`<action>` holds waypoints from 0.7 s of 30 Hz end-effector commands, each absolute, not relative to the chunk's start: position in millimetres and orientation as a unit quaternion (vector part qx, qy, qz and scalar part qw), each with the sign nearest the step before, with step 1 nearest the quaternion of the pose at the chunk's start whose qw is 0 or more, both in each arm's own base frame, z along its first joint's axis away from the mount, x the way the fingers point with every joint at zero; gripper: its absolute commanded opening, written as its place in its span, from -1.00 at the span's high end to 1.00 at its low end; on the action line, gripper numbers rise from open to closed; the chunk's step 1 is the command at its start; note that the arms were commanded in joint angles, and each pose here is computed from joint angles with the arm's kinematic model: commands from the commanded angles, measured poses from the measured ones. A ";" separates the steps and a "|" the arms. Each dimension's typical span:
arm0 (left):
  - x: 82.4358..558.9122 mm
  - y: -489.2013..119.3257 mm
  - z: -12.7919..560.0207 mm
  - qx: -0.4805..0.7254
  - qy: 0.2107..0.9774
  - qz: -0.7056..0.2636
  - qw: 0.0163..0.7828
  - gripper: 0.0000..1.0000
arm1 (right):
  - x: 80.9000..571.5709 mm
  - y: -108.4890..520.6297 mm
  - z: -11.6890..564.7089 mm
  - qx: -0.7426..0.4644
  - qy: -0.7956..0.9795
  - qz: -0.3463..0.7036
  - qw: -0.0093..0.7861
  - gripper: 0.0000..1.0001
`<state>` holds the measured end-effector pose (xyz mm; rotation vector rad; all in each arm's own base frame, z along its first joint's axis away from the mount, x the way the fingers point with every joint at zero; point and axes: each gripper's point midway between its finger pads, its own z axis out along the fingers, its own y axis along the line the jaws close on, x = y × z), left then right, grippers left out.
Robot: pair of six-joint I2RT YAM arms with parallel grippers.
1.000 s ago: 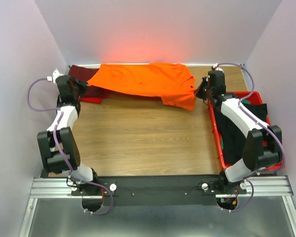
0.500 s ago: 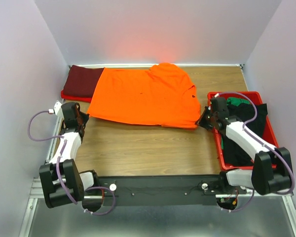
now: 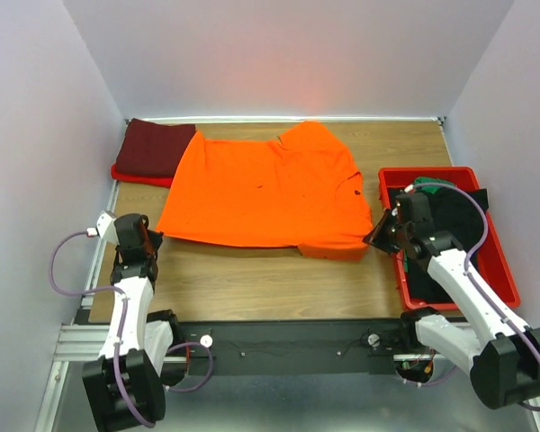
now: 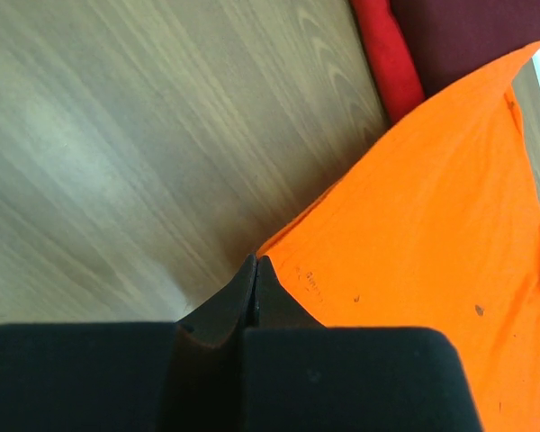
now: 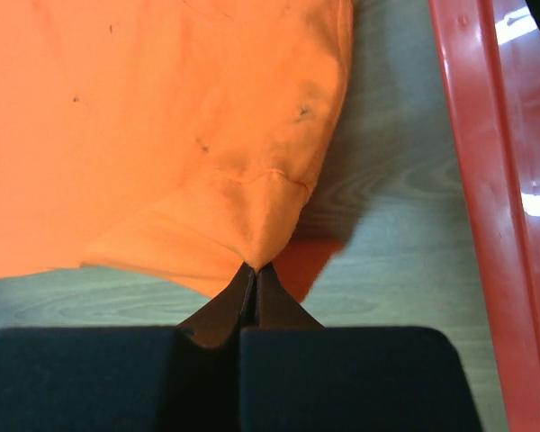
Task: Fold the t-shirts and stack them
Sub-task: Flatten the tshirt out
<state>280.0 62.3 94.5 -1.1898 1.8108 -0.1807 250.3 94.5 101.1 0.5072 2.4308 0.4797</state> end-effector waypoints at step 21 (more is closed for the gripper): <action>263.5 60.6 112.9 -0.509 0.682 -0.107 0.514 1.00 | 240.5 81.2 118.6 0.230 0.924 0.143 0.271 0.96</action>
